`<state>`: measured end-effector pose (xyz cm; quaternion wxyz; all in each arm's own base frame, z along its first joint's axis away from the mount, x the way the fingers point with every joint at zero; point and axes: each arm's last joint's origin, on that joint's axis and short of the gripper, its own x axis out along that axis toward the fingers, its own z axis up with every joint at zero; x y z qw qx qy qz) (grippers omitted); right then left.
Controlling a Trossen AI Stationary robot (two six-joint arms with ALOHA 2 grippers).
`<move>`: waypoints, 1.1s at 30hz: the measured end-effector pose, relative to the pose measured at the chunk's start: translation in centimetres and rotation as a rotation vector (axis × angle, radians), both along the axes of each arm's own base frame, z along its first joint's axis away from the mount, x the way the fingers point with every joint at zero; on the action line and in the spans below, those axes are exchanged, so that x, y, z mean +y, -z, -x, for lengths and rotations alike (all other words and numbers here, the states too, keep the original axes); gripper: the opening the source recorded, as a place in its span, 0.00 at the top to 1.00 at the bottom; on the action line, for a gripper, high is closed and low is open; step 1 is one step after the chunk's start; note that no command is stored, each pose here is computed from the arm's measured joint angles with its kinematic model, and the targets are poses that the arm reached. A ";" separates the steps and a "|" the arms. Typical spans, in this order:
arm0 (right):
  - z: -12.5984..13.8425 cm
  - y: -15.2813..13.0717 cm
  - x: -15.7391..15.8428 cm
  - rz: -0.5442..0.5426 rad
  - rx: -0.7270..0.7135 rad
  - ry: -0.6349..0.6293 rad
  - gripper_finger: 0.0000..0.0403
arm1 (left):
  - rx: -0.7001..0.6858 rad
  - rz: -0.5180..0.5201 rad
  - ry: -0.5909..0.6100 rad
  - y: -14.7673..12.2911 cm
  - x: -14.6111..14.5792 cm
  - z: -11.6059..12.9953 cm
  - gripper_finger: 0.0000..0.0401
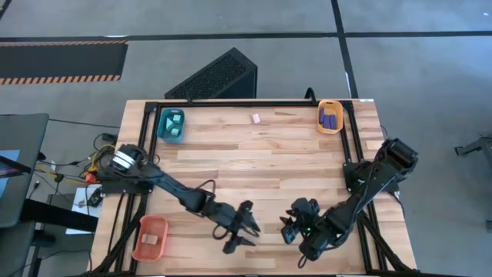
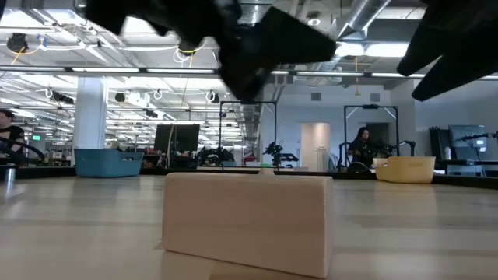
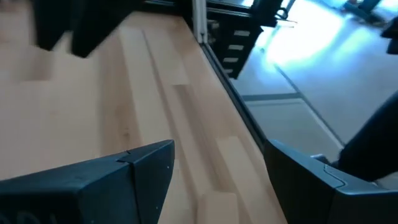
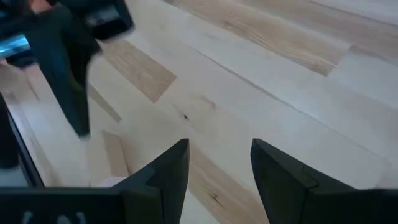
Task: Sort & place blocks by color
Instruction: Put the bottom brown block into the orange bin
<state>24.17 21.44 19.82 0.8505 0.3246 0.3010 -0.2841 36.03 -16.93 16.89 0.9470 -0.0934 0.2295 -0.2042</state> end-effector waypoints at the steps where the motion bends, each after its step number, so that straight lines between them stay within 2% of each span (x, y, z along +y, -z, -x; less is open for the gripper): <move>1: -0.1 0.0 0.0 -0.010 -0.001 0.000 0.52 | 0.004 0.016 0.022 0.0 0.0 -0.6 0.42; 4: 0.0 -0.2 0.3 -0.043 0.012 -0.026 0.52 | 0.024 0.021 0.080 -0.2 0.2 -2.2 0.42; 8: 0.6 -0.3 1.0 -0.073 -0.001 -0.035 0.52 | 0.082 -0.060 0.124 -1.1 1.2 -3.1 0.42; 12: 0.6 -0.3 1.1 -0.134 -0.033 0.027 0.52 | 0.108 -0.120 0.178 -2.0 1.8 -3.5 0.42; 17: -0.2 -0.6 1.1 -0.217 -0.140 0.113 0.52 | 0.178 -0.148 0.217 -1.4 2.0 -3.0 0.42; 23: -1.4 -1.8 1.9 -0.309 -0.342 0.145 0.55 | 0.368 -0.230 0.226 -0.2 2.1 -1.4 0.42; 28: -2.7 -3.8 2.9 -0.270 -0.399 0.107 0.61 | 0.373 -0.299 0.308 0.0 0.7 -0.4 0.42; 31: -3.4 -3.8 3.6 -0.169 -0.341 0.060 0.64 | 0.327 -0.374 0.280 -0.1 -0.2 -0.2 0.42; 33: -4.1 -3.3 4.1 -0.160 -0.279 0.052 0.66 | 0.283 -0.414 0.262 -0.2 -0.7 -0.2 0.42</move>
